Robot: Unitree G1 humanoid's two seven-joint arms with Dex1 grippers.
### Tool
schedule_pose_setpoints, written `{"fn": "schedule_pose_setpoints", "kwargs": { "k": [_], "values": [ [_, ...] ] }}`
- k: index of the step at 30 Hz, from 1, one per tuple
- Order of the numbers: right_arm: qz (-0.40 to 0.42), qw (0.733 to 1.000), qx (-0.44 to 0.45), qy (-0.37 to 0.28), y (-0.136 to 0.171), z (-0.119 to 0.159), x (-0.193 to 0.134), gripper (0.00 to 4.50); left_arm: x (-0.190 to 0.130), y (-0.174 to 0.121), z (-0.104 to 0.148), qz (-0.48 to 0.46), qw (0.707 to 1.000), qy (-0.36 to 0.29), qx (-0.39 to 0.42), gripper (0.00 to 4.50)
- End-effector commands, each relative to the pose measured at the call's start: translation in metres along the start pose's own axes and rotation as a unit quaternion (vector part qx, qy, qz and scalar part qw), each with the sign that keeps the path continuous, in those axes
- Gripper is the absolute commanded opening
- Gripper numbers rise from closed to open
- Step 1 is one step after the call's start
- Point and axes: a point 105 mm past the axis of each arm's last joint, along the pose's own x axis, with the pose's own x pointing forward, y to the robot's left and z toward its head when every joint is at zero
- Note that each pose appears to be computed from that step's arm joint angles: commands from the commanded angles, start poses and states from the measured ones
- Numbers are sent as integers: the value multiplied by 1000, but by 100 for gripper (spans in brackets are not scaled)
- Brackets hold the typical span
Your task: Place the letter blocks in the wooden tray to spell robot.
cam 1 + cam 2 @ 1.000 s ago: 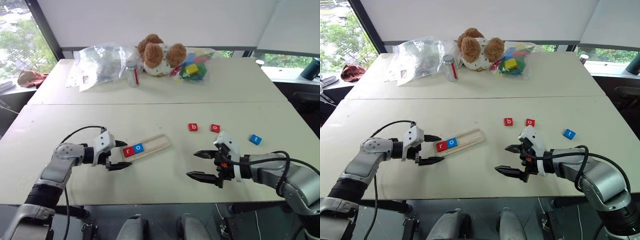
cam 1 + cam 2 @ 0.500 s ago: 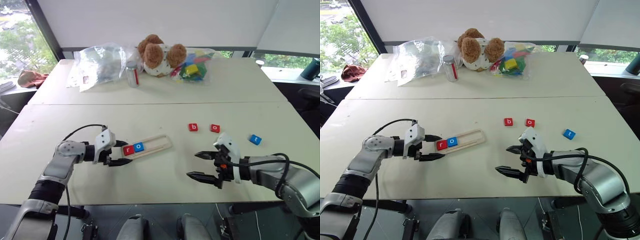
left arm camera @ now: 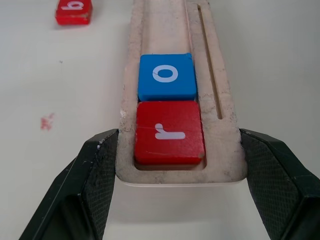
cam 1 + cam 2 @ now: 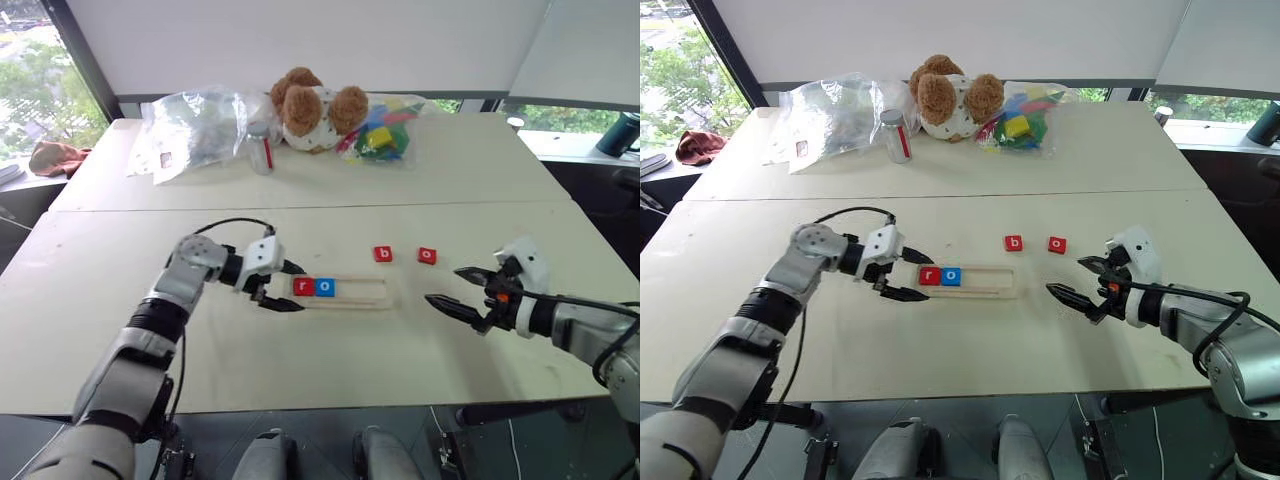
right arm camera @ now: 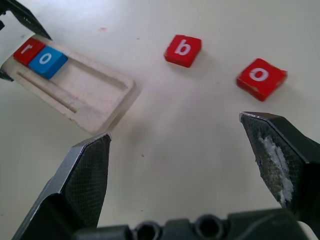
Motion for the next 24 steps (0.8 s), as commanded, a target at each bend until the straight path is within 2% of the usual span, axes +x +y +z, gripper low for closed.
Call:
{"fn": "schedule_pose_setpoints", "kwargs": {
  "k": [1,4,6,7,12,14,19,24],
  "values": [
    [-19,1000,-16,-16,1,5,-4,450,0,8,2,5,1000,2,12,309],
    [-32,999,-17,-23,-1,7,-1,450,2,8,1,-7,1000,2,10,309],
    [-47,998,-21,-27,-4,8,2,450,3,6,1,-12,1000,0,11,414],
    [-53,998,-21,-29,-5,9,4,450,4,5,1,-15,1000,-3,9,444],
    [-66,997,-27,0,-9,5,16,450,3,5,1,-1,1000,-15,9,444],
    [-78,997,-27,-6,-13,12,22,450,-2,7,2,14,1000,-14,14,444],
    [-94,995,-5,-37,-7,40,55,450,-36,13,9,51,998,-16,15,444],
    [-101,991,60,-57,5,57,84,450,-72,6,19,98,995,-23,8,444]
  ]
}}
